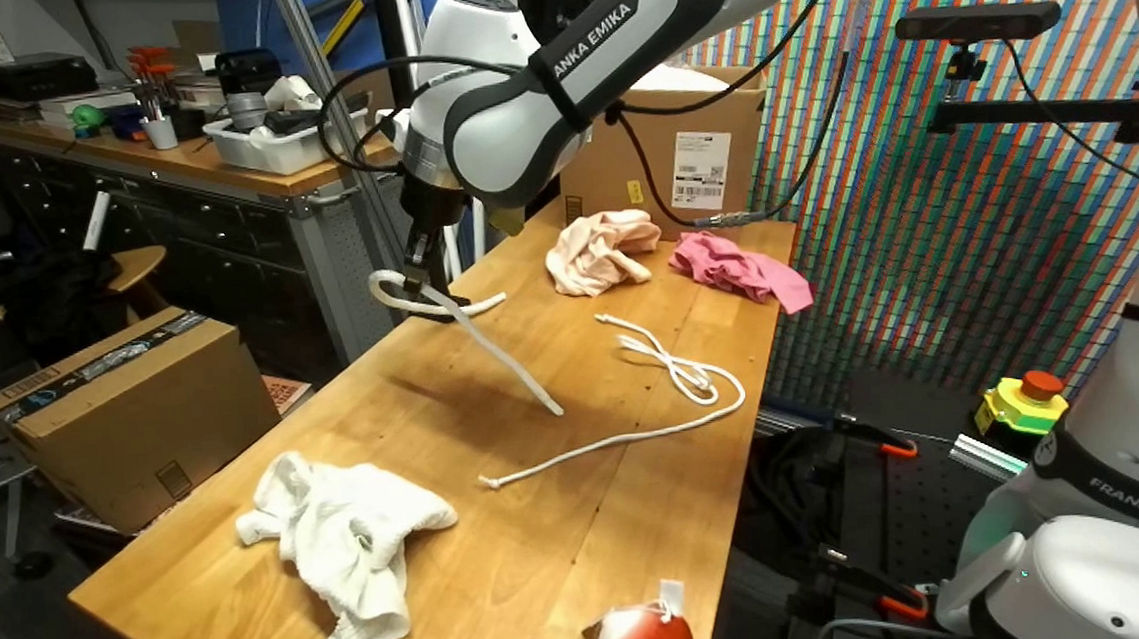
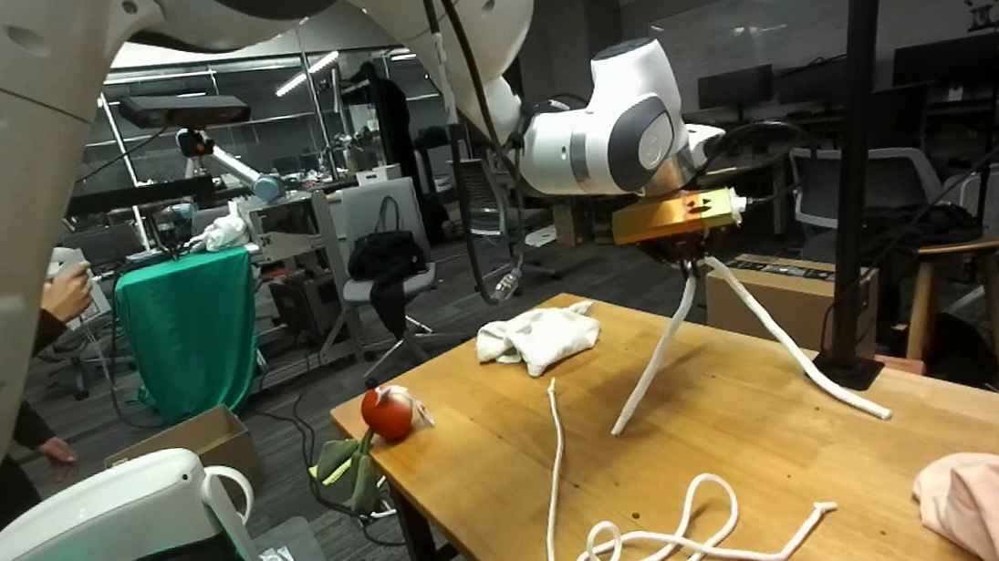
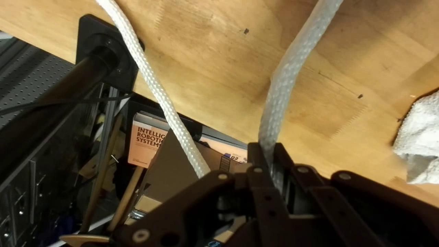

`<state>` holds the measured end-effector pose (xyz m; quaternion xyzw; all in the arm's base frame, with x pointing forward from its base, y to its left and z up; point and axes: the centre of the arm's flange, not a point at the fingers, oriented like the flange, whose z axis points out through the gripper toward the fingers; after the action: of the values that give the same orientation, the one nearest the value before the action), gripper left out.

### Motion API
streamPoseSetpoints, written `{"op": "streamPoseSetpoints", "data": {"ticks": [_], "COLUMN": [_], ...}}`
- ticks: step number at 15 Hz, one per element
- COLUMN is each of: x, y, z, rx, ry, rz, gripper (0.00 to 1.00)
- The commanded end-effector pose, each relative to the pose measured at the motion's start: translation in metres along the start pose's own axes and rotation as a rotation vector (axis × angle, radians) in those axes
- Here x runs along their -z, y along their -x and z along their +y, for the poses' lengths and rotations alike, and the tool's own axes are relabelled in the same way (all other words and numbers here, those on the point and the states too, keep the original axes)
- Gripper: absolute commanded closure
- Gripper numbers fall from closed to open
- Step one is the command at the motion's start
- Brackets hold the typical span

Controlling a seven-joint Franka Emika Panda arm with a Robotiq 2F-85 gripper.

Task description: Separate the things on the table

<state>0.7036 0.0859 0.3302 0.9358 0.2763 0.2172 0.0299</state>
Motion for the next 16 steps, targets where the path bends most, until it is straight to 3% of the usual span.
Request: {"op": "streamPoseSetpoints", "data": {"ticks": [1, 7, 12, 16], "x": [-0.009, -0.058, -0.083, -0.099], "y": [0.02, 0.046, 0.049, 0.041], "z": [-0.003, 0.02, 0.027, 0.026], "rx": [0.038, 0.074, 0.078, 0.014], "ry": [0.023, 0.133, 0.269, 0.322], "rz": [-0.039, -0.097, -0.026, 0.032], "gripper": [0.93, 0.93, 0.93, 0.93]}}
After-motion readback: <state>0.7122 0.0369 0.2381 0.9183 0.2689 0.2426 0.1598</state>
